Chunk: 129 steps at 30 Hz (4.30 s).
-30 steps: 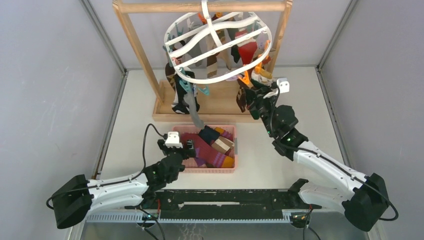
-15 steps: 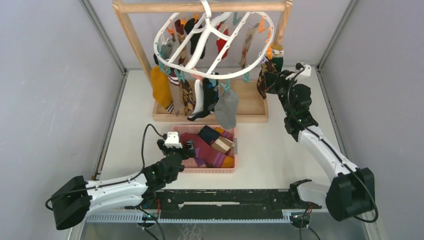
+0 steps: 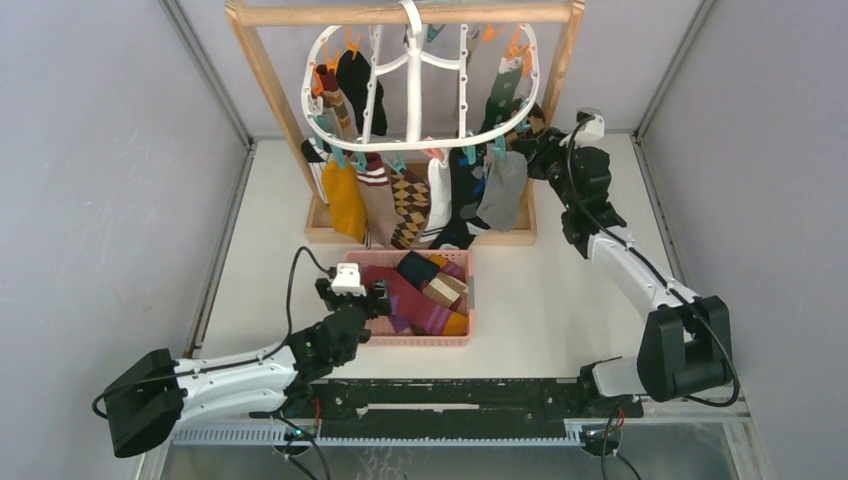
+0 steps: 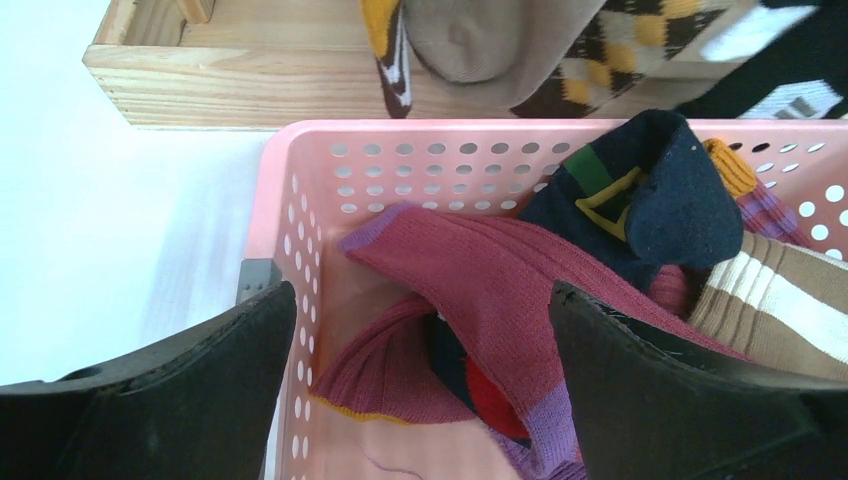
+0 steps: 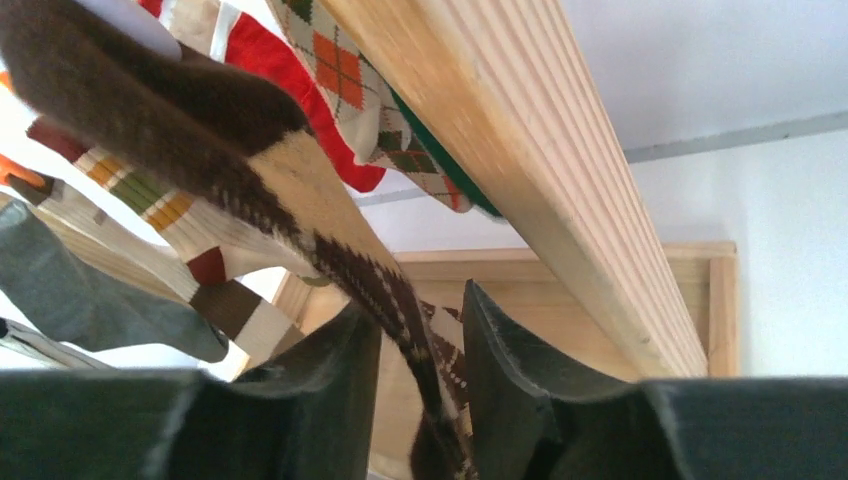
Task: Remove the socks clipped to the hanger
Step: Adjust the hanger on the clothesline, then remove the sock from the hanger.
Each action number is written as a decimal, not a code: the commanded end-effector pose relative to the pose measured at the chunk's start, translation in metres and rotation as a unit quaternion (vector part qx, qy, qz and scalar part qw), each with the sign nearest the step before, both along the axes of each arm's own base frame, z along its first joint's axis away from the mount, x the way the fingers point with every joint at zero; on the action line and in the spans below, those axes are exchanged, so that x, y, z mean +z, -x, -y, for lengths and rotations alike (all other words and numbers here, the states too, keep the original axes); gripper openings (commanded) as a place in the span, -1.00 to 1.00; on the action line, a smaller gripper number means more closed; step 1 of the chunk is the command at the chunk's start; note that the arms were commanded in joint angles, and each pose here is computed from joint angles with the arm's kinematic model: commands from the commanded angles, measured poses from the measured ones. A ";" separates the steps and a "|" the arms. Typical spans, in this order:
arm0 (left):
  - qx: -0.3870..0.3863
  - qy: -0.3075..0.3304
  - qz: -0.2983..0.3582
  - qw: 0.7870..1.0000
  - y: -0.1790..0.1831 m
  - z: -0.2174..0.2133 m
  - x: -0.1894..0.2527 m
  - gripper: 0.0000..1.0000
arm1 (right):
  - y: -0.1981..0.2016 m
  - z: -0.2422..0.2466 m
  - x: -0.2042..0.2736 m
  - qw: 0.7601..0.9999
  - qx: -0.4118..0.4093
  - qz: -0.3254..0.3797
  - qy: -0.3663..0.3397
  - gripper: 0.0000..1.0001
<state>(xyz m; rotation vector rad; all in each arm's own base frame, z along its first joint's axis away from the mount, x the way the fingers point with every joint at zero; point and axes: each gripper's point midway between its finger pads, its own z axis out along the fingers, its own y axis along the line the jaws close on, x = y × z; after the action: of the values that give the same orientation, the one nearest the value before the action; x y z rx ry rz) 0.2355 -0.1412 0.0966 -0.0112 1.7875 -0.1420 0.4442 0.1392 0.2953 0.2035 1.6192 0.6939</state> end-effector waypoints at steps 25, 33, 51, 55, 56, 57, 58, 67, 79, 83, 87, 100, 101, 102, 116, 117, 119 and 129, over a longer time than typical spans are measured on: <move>0.004 -0.004 0.005 1.000 -0.016 0.023 0.017 0.99 | 0.208 -0.032 -0.002 0.990 0.060 0.070 0.103 0.30; 0.006 -0.006 0.005 1.000 -0.016 0.023 0.019 0.99 | 0.253 -0.103 -0.001 0.967 0.187 0.119 0.123 0.29; 0.014 0.045 0.058 0.997 0.000 -0.002 0.082 1.00 | 0.160 -0.161 -0.012 0.975 0.068 0.096 0.186 0.52; 0.017 0.041 0.058 0.997 0.000 -0.005 0.082 1.00 | 0.144 -0.162 -0.010 0.977 0.049 0.092 0.188 0.58; 0.016 0.040 0.058 0.997 0.000 -0.005 0.082 0.99 | 0.140 -0.162 -0.009 0.977 0.043 0.090 0.190 0.59; 0.016 0.039 0.058 0.997 0.000 -0.004 0.081 0.99 | 0.136 -0.161 -0.008 0.977 0.036 0.090 0.192 0.60; 0.016 0.039 0.057 0.997 0.000 -0.005 0.081 0.99 | 0.133 -0.162 -0.006 0.976 0.033 0.089 0.195 0.60; 0.015 0.043 0.061 0.997 0.001 -0.007 0.080 1.00 | 0.117 -0.169 -0.013 0.975 0.031 0.076 0.207 0.60; 0.019 0.041 0.062 0.997 0.002 -0.010 0.078 0.99 | 0.112 -0.174 -0.026 0.975 0.044 0.063 0.206 0.60; 0.019 0.041 0.062 0.997 0.002 -0.010 0.077 1.00 | 0.114 -0.174 -0.027 0.975 0.046 0.060 0.208 0.60; 0.019 0.040 0.061 0.997 0.001 -0.009 0.077 0.99 | 0.114 -0.173 -0.028 0.975 0.046 0.057 0.208 0.60; 0.019 0.038 0.059 0.997 0.001 -0.008 0.075 0.99 | 0.110 -0.162 -0.040 0.977 0.037 0.039 0.208 0.61; 0.019 0.038 0.059 0.997 0.001 -0.007 0.075 0.99 | 0.109 -0.159 -0.040 0.977 0.034 0.037 0.205 0.61; 0.018 0.039 0.059 0.997 0.001 -0.007 0.075 0.99 | 0.108 -0.155 -0.041 0.978 0.031 0.035 0.203 0.61; 0.012 0.039 0.055 0.998 -0.001 0.000 0.073 1.00 | 0.107 -0.145 -0.034 0.979 0.042 0.037 0.196 0.15; 0.011 0.040 0.055 0.998 -0.001 0.000 0.073 1.00 | 0.107 -0.144 -0.033 0.979 0.044 0.038 0.196 0.04; 0.009 0.040 0.054 0.998 -0.001 0.001 0.073 0.99 | 0.110 -0.145 -0.031 0.979 0.049 0.042 0.195 -0.16; -0.109 0.078 0.065 0.989 0.010 0.041 0.085 1.00 | 0.138 -0.143 -0.007 0.978 0.105 0.066 0.168 -0.68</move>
<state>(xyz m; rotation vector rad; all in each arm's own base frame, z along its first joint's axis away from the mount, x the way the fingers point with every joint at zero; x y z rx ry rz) 0.2312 -0.1552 0.1587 0.0096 1.6968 -0.2664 0.3217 0.2816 0.2562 -0.2446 1.6890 0.4589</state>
